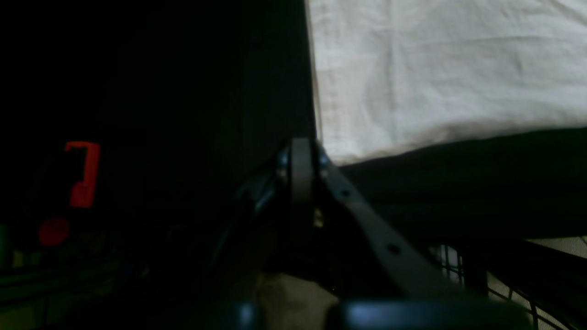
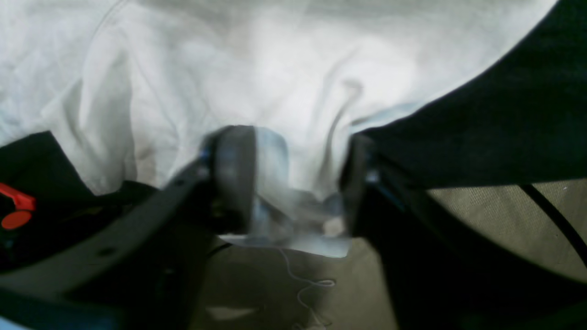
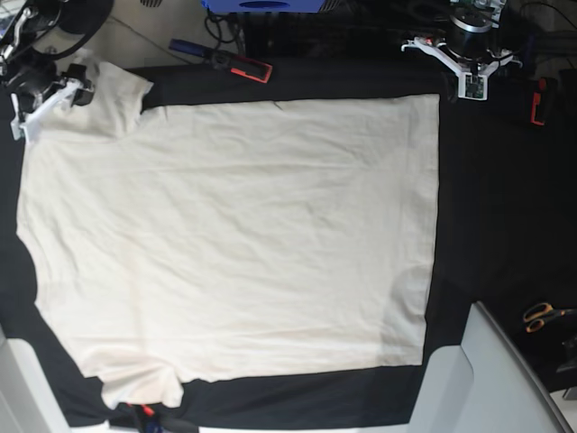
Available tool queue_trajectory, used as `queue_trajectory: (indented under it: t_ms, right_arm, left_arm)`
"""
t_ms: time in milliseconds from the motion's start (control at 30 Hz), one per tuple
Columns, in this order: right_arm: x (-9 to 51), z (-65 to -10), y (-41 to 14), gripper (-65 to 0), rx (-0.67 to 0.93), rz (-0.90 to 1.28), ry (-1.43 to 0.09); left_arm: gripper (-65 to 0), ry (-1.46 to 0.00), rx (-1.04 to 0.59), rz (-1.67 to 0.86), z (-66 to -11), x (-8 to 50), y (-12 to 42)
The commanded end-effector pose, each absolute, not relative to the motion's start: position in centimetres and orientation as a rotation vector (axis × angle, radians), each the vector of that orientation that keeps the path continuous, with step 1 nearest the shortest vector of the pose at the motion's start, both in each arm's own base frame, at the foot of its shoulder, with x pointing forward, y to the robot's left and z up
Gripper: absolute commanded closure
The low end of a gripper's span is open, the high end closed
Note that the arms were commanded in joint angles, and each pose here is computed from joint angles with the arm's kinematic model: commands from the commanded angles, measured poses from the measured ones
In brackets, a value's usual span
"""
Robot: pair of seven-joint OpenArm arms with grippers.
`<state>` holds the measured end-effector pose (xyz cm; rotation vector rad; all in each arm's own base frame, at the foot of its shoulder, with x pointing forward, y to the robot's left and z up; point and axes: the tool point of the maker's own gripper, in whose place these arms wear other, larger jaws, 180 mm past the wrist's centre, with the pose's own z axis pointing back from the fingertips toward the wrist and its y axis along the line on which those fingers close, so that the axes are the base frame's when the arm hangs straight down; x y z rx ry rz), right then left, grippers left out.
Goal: Fold the T-shirt properly
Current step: 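Grasp the shirt's shoulder edge by the sleeve with the right gripper, then grasp the side edge near the hem corner with the left gripper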
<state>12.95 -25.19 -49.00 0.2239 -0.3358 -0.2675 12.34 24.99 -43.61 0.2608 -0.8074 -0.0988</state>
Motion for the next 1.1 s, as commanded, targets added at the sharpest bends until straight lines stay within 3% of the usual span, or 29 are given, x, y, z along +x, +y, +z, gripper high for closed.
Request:
queue_trajectory:
  t_ms: [0, 100, 267, 467, 667, 1067]
  right_arm:
    - [13.6, -48.5, -25.7, -16.8, 0.214, -0.257, -0.361]
    - [13.5, -48.5, -25.7, 0.0, 0.215, -0.257, -0.36]
    - [13.4, -48.5, -25.7, -0.5, 0.213, -0.257, -0.357]
    - [13.3, -48.6, -25.7, -0.5, 0.212, -0.257, -0.355]
    - [13.2, -48.6, -25.8, -0.5, 0.21, -0.256, -0.353]
    - [13.3, -48.6, -25.8, -0.5, 0.211, -0.255, -0.353]
  left_arm:
    - [0.0, -0.827, 0.267, -0.1, -43.1, 12.4, 25.2]
    - [0.0, -0.836, 0.264, -0.09, -43.0, 12.8, 25.0]
    - [-2.5, -0.848, 0.189, 0.032, -43.1, 12.7, 24.9]
    - [-29.5, -0.85, 0.001, 0.21, -43.5, 12.6, 25.0]
    - [-26.7, -0.797, -0.014, 0.405, -46.4, 11.2, 27.5]
    - [-27.2, -0.771, -0.042, 0.48, -48.2, 11.1, 27.0]
